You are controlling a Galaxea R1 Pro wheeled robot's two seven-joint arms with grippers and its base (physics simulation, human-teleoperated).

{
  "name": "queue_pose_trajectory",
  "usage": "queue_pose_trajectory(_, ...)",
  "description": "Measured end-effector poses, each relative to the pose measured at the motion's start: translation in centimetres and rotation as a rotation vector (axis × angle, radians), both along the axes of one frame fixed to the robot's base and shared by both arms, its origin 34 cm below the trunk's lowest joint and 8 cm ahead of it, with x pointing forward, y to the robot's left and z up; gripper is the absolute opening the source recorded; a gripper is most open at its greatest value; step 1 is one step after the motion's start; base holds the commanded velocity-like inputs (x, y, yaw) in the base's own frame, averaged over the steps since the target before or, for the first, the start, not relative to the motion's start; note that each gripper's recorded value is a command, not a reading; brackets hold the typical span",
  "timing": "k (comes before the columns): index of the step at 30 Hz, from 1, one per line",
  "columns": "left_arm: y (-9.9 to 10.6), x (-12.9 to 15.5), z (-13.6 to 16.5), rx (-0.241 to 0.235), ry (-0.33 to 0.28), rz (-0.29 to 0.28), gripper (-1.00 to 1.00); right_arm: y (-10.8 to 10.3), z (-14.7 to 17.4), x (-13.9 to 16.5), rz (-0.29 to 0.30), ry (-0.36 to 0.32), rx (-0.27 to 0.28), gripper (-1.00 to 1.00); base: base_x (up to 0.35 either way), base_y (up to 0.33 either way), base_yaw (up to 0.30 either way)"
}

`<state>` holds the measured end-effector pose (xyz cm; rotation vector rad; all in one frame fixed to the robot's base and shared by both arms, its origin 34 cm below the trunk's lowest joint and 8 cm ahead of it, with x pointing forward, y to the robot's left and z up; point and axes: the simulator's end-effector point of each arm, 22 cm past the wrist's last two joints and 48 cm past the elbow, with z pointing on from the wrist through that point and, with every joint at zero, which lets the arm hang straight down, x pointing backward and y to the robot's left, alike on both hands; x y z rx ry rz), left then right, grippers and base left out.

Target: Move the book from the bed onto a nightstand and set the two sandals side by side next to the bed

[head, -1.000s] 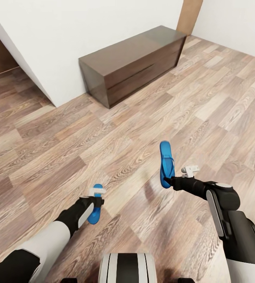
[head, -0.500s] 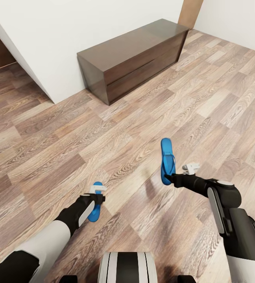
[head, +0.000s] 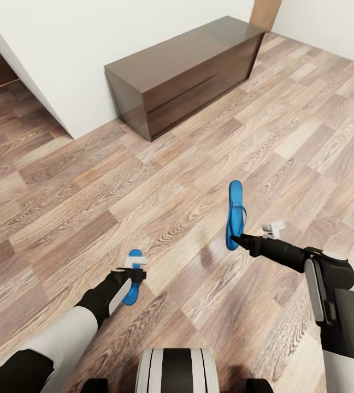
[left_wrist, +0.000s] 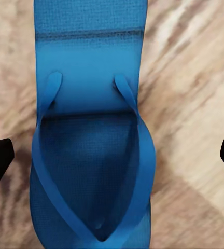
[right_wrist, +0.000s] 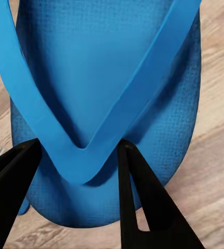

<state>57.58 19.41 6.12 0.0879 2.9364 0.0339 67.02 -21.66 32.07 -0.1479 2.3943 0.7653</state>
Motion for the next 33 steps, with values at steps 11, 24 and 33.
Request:
queue_pose_trajectory(11, -0.2, -1.4, -1.5, 0.001, 0.035, -0.004, 1.00, 0.4, -1.2, -0.6, 0.008, 0.021, 0.033, -1.00, 0.000, 0.000, 0.000)
queue_pose_trajectory(24, 0.3, -1.8, -1.6, 0.015, 0.041, -0.004, 1.00, 0.6, -1.2, -0.6, 0.010, 0.020, 0.036, -1.00, 0.000, 0.000, 0.000)
queue_pose_trajectory(33, 0.6, -3.6, -3.5, 0.024, 0.083, -0.003, 1.00, 0.5, -3.4, -1.3, 0.010, 0.057, 0.034, -1.00, 0.000, 0.000, 0.000)
